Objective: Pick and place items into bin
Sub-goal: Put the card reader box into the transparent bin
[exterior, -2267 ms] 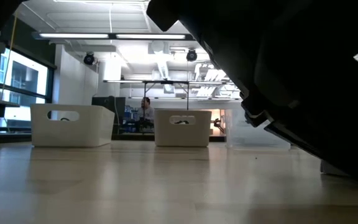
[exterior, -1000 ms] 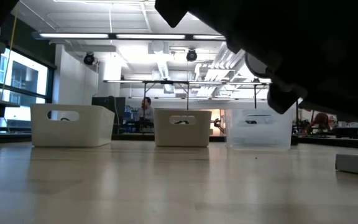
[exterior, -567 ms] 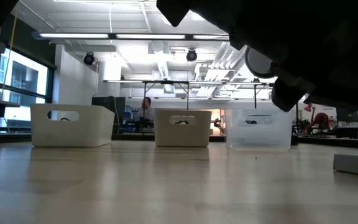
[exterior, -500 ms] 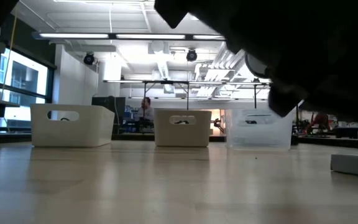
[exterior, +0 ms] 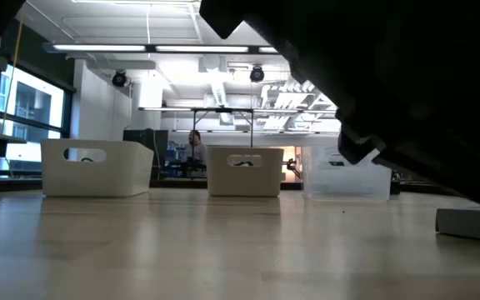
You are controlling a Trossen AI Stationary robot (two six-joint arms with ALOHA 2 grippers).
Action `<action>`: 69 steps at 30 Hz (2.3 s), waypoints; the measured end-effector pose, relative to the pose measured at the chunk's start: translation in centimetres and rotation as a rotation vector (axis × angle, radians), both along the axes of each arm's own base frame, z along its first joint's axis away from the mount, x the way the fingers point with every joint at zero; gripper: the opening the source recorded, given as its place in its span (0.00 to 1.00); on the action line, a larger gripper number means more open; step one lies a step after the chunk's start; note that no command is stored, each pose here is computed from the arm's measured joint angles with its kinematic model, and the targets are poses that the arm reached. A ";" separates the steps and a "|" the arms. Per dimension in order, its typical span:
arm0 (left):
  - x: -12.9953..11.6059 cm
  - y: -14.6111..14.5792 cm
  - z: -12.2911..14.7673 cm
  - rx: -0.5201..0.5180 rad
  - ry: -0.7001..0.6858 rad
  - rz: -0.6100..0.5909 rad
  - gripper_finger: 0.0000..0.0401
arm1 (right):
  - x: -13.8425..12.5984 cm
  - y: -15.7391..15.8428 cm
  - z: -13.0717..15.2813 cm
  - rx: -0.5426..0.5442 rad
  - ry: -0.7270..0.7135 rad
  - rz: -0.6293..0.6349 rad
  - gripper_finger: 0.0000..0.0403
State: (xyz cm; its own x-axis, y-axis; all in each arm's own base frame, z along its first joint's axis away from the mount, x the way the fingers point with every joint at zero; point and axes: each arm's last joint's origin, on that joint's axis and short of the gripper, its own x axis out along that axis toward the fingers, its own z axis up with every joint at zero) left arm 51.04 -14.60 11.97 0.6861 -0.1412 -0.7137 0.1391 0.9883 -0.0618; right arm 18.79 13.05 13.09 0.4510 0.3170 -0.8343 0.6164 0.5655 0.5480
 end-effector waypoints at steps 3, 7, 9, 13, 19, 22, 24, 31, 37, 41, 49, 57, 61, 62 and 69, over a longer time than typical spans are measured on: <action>0.2 0.1 -0.5 -0.003 -0.005 0.014 0.13 | -0.4 0.1 -0.2 0.012 0.052 0.022 0.31; 0.4 0.2 -0.5 -0.033 -0.022 0.006 0.13 | -1.4 0.7 -0.3 0.027 0.119 0.034 0.31; 0.4 0.1 -0.6 -0.039 -0.026 0.002 0.13 | -2.0 1.1 -0.1 0.038 0.134 0.039 0.31; 0.3 -0.2 -0.9 -0.038 -0.019 -0.004 0.13 | -3.1 1.7 0.4 0.051 0.168 0.036 0.31; 0.3 -0.3 -0.8 -0.051 -0.017 -0.018 0.13 | -4.3 1.9 1.8 0.067 0.127 0.010 0.31; 0.3 -0.3 -0.8 -0.054 -0.018 -0.022 0.13 | -4.9 1.8 2.4 0.076 0.140 0.018 0.31; 0.4 -0.3 -0.8 -0.061 -0.019 -0.028 0.13 | -5.4 1.8 2.2 0.077 0.197 0.034 0.31; 1.1 -0.8 0.2 -0.148 -0.134 -0.127 0.13 | -5.4 2.4 1.8 0.088 0.210 0.047 0.27; 1.8 -1.6 2.0 -0.231 -0.322 -0.269 0.13 | -4.9 3.0 1.2 0.094 0.186 0.072 0.18; 1.6 -2.4 2.1 -0.181 -0.354 -0.244 0.13 | -4.7 3.1 0.9 0.093 0.181 0.076 0.14; 1.4 -3.0 1.9 -0.094 -0.360 -0.189 0.13 | -4.2 2.7 0.9 0.076 0.161 0.058 0.09; 1.2 -1.9 0.9 -0.053 -0.245 -0.119 0.13 | -3.4 1.9 0.9 0.070 0.153 0.057 0.04; 1.1 -1.9 0.8 -0.065 -0.229 -0.116 0.13 | -3.6 1.7 0.8 0.057 0.178 0.046 0.01; 1.1 -1.9 0.8 -0.065 -0.229 -0.117 0.13 | -3.6 1.7 0.7 0.054 0.183 0.044 0.01; 1.0 -2.1 0.7 -0.085 -0.218 -0.154 0.13 | -3.4 1.9 -0.2 0.026 0.206 0.036 0.00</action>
State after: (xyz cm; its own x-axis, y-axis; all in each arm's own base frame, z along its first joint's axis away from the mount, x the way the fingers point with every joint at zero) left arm 52.06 -16.71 12.72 0.7877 -0.3088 -0.5330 0.3064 0.9471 -0.0960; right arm 15.39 14.91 12.90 0.2600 0.3521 -0.8991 0.6966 0.5764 0.4272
